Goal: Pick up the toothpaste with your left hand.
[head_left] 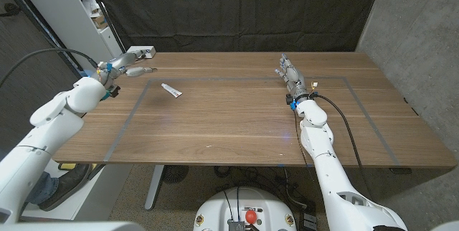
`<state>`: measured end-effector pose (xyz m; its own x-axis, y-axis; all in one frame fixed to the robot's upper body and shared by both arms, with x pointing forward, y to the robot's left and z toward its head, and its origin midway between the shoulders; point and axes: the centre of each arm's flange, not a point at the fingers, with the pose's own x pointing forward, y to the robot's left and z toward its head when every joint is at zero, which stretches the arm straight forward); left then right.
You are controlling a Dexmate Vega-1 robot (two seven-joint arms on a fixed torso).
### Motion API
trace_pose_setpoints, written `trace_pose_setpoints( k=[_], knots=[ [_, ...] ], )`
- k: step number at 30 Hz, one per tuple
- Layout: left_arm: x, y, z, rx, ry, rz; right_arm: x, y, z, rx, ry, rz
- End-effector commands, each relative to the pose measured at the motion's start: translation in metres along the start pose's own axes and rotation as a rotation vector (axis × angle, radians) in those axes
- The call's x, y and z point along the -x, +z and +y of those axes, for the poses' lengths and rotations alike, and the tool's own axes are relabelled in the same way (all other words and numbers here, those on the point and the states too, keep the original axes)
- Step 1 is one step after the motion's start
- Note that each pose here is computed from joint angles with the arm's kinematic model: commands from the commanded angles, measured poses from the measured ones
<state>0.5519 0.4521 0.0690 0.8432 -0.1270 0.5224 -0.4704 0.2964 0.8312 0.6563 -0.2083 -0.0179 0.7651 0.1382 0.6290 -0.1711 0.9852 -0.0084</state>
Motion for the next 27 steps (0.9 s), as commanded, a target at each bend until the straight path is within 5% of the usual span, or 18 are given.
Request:
trace_pose_setpoints(
  k=[1,27],
  knots=[
    [-0.001,0.006,0.002,-0.076,-0.03,0.022,0.001,0.0,0.0,-0.003,0.003,-0.004],
    [-0.014,0.015,0.013,-0.252,-0.113,0.059,0.004,0.0,0.002,-0.033,0.0,-0.018]
  ],
)
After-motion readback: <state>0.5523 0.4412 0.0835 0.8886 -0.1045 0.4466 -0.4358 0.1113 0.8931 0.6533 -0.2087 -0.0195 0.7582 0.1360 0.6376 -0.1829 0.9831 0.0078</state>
